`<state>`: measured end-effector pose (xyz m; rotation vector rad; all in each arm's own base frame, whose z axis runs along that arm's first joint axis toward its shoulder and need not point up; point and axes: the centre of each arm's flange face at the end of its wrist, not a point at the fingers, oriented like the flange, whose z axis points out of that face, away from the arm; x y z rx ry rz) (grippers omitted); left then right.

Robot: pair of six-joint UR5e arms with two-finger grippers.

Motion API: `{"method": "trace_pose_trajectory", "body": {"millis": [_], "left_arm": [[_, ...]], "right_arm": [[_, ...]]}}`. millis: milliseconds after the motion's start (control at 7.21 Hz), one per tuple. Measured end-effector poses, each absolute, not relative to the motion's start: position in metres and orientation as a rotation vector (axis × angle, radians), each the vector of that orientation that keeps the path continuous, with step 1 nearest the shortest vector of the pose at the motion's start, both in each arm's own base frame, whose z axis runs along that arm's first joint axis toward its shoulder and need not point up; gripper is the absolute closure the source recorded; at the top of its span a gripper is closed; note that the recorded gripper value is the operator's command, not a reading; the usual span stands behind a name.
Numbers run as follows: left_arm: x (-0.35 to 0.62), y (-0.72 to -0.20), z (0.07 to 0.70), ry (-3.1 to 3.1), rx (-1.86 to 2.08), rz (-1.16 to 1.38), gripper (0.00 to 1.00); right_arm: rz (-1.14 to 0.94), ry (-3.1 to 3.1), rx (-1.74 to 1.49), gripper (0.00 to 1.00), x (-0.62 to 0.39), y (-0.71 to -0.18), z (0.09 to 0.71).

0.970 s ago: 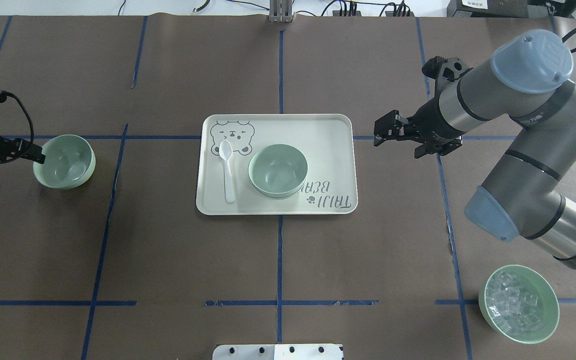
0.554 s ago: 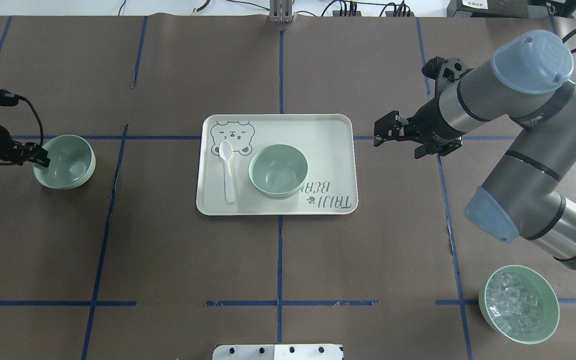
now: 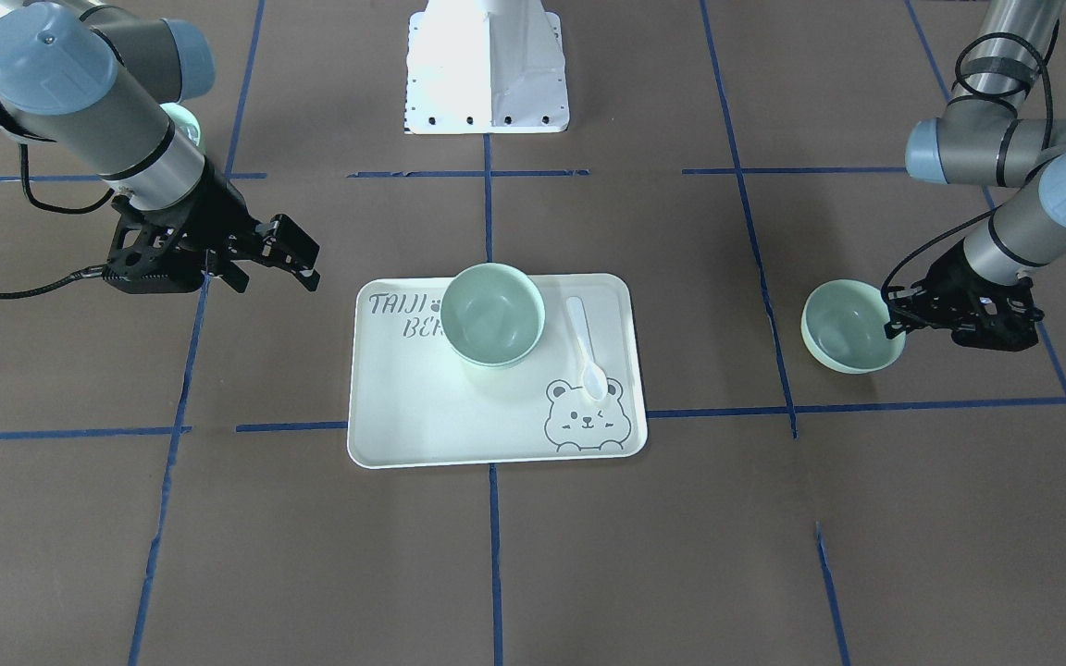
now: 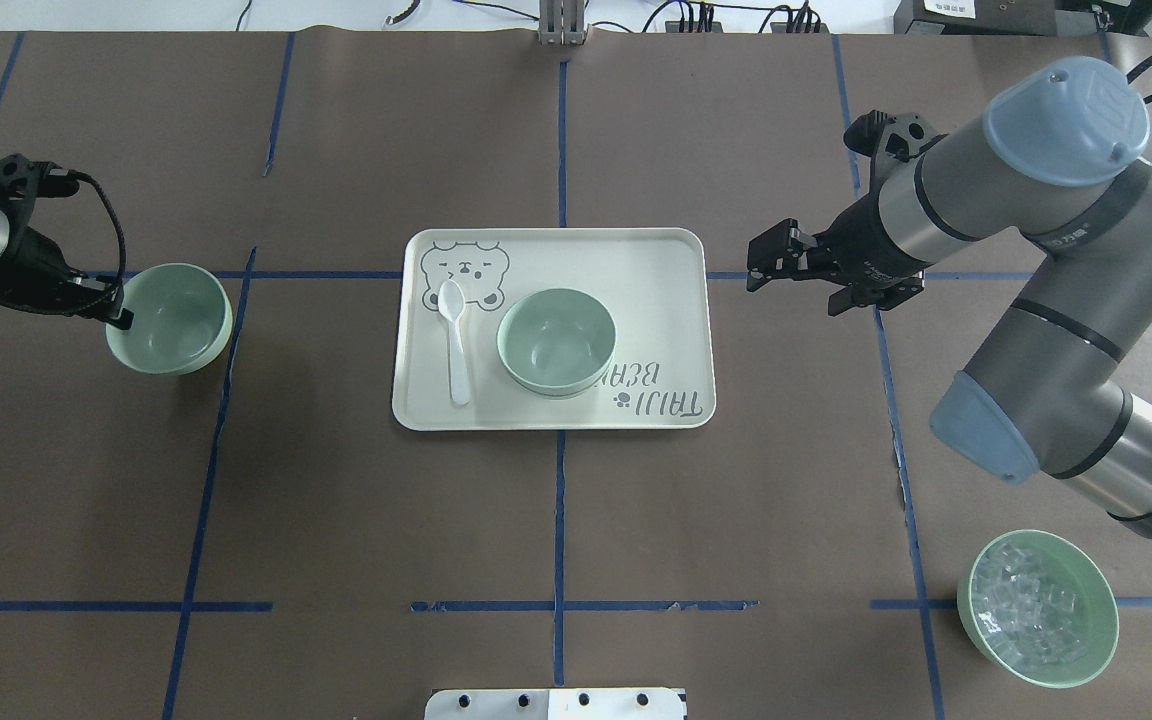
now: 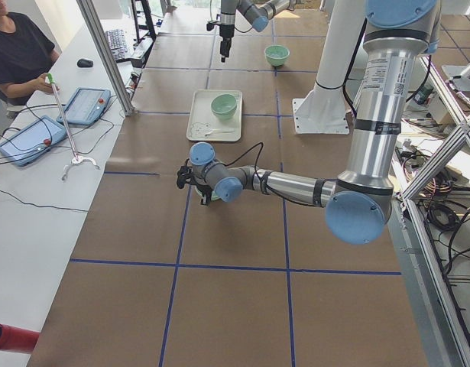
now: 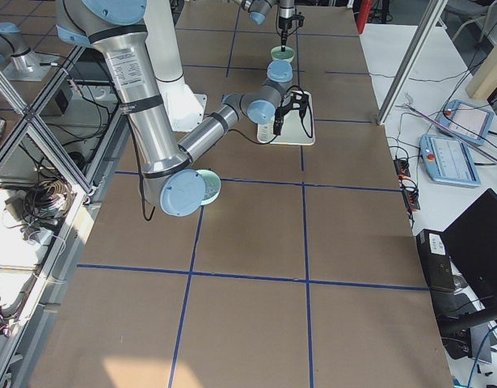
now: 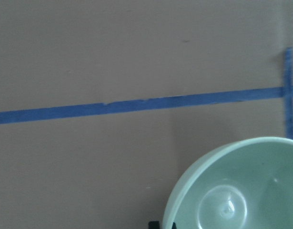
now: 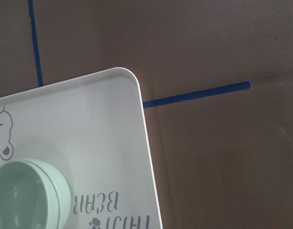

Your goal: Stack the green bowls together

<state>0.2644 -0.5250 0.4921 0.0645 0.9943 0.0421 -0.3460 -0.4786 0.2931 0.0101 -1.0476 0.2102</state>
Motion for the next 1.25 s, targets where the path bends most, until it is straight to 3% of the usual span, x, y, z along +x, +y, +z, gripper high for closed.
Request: {"method": "trace_pose_trajectory", "body": {"millis": [277, 693, 1248], "left_arm": [[0.322, -0.55, 0.359, 1.099, -0.04, -0.129, 1.0], [0.477, -0.526, 0.223, 1.085, -0.109, -0.246, 1.0], [0.513, -0.512, 0.187, 1.041, -0.121, -0.273, 1.0]], "right_arm": [[0.214, -1.028, 0.024, 0.0, -0.312, -0.482, 0.315], [0.115, -0.976, 0.074, 0.0, -0.243, -0.496, 0.375], [0.097, -0.963, 0.083, 0.0, -0.235, -0.499, 0.386]]}}
